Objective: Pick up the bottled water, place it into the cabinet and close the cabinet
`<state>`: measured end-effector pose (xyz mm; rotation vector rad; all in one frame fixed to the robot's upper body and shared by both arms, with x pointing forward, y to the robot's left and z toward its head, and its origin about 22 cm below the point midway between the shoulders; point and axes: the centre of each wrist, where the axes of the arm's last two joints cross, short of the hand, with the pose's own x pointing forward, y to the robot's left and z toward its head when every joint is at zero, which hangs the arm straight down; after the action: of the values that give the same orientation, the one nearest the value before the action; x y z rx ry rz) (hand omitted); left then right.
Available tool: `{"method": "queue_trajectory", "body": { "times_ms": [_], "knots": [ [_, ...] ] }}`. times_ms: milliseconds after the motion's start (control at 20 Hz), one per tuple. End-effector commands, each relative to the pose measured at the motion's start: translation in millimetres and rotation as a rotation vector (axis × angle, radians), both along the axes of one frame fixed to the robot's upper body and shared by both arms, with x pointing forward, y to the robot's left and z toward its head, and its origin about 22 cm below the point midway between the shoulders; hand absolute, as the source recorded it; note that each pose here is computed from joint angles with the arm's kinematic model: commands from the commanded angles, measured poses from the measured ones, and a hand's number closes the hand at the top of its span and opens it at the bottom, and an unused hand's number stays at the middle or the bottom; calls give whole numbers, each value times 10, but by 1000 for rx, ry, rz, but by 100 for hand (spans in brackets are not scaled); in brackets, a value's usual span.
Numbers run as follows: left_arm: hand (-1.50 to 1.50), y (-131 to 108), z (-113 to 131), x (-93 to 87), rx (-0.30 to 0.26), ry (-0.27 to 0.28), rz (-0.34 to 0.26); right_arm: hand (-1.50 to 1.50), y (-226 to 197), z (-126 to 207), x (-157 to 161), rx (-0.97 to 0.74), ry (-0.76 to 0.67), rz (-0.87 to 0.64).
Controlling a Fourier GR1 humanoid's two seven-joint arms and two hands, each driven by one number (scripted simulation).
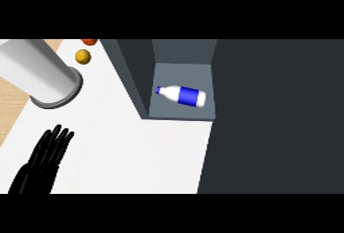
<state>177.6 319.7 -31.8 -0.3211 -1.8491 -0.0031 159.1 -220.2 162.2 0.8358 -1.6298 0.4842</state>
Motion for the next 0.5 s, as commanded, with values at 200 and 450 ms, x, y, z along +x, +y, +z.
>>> {"method": "queue_trajectory", "body": {
  "times_ms": [200, 450],
  "knots": [
    [-150, 127, 325, -142, 11, -16, -30, 150, 494, 389, -191, -74, -183, 37],
    [-150, 182, 490, -177, 8, -13, -40, 150, 989, 395, -81, -68, -151, 60]
  ]
}}
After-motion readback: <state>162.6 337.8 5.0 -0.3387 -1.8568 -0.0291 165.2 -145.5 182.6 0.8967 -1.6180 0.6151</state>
